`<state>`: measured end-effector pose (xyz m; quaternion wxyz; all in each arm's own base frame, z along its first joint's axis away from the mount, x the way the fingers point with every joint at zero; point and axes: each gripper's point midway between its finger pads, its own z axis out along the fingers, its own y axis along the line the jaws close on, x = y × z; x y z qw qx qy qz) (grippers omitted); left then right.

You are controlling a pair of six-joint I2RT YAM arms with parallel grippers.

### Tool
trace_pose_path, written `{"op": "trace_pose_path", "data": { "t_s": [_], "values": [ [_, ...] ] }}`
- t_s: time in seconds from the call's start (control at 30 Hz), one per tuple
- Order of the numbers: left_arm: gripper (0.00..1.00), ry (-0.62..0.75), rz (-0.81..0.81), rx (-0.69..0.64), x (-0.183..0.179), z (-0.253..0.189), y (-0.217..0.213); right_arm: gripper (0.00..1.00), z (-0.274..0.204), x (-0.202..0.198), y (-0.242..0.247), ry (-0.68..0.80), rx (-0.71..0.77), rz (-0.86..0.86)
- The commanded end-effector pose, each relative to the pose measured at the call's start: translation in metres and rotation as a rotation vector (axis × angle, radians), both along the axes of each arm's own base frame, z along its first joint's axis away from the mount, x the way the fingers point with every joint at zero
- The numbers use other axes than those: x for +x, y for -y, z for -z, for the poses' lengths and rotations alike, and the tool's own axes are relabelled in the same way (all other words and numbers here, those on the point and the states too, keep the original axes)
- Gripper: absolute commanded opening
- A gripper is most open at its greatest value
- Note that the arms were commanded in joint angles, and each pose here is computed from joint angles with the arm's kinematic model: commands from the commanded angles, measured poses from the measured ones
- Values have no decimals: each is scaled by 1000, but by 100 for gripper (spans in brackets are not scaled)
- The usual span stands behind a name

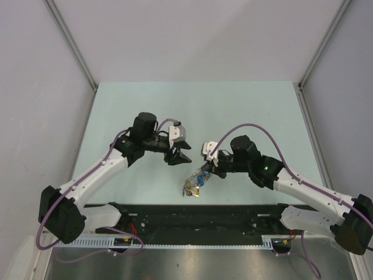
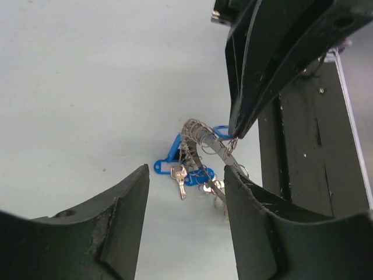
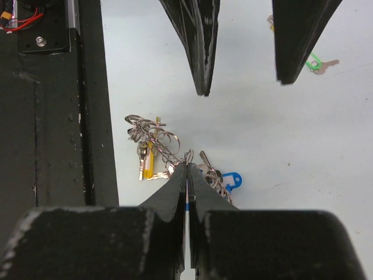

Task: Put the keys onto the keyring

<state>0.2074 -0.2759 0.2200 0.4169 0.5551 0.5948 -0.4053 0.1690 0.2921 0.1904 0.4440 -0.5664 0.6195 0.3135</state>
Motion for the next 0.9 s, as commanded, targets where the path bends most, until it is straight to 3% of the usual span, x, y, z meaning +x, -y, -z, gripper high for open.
{"op": "trace_pose_path", "data": {
  "t_s": [0.0, 0.5, 0.87],
  "values": [
    [57, 4, 194, 25, -23, 8, 5, 0, -38, 3, -6, 80, 84, -21],
    [37, -64, 304, 62, -39, 29, 36, 0, -39, -2, -9, 75, 90, -41],
    [32, -89, 294, 107, -36, 43, 36, 0, -37, -5, -7, 68, 83, -40]
  ]
}}
